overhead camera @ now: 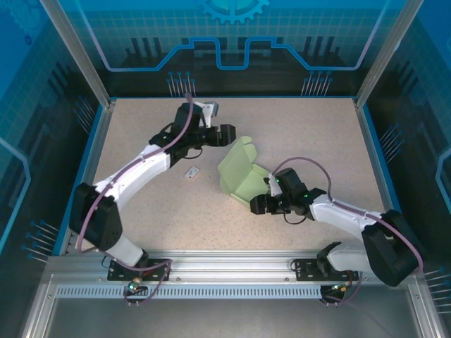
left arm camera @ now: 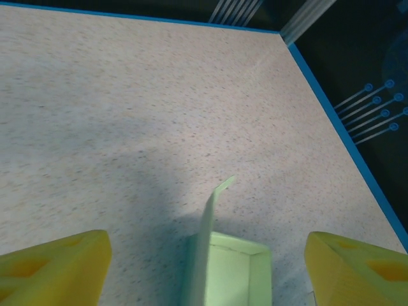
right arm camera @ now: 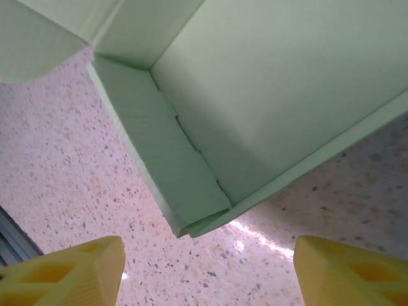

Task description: Fold the paper box

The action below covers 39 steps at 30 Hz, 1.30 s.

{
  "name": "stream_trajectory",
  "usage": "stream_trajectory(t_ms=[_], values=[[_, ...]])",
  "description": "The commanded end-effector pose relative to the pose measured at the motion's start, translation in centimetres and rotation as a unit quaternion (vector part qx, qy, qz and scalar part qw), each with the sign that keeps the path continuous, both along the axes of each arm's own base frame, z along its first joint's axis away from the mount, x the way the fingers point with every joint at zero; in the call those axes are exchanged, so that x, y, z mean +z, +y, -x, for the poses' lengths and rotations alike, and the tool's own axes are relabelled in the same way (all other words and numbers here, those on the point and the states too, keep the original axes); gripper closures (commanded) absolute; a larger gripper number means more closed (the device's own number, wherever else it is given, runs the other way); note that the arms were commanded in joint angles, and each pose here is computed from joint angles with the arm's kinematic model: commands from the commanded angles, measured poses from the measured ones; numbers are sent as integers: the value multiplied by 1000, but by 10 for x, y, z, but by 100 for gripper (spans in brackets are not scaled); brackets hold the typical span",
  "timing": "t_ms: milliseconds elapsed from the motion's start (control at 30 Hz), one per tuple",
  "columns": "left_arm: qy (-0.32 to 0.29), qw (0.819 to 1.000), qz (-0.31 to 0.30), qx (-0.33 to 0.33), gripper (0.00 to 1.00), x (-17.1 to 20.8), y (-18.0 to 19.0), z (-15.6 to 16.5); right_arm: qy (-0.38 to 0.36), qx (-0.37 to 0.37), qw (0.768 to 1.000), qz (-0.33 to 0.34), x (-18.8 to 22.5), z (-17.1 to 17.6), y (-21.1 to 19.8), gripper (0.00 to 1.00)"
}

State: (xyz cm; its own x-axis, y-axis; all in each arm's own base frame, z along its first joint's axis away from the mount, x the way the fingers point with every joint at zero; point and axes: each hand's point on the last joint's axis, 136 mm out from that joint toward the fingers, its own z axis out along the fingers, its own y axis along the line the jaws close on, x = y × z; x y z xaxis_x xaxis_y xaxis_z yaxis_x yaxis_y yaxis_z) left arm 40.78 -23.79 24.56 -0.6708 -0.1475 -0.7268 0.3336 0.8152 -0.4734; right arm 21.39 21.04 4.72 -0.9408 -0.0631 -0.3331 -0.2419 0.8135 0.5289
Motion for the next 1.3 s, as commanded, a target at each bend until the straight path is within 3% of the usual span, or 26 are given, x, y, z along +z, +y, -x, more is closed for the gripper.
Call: stream_trajectory(t_ms=[0,300,500,900,1267], values=[[-18,998,-14,51,19,0,36,1,-9,11,1000,-15,6,-5,23,29],[6,989,12,150,18,-31,110,22,-49,21,997,-47,15,-41,76,31],[14,985,10,170,15,-49,127,38,-61,38,996,-46,13,-68,100,31],[89,982,-39,159,14,-128,132,60,-93,49,994,-26,36,-67,68,31],[152,974,-116,124,13,-189,126,30,-107,38,993,-32,49,-72,46,30]])
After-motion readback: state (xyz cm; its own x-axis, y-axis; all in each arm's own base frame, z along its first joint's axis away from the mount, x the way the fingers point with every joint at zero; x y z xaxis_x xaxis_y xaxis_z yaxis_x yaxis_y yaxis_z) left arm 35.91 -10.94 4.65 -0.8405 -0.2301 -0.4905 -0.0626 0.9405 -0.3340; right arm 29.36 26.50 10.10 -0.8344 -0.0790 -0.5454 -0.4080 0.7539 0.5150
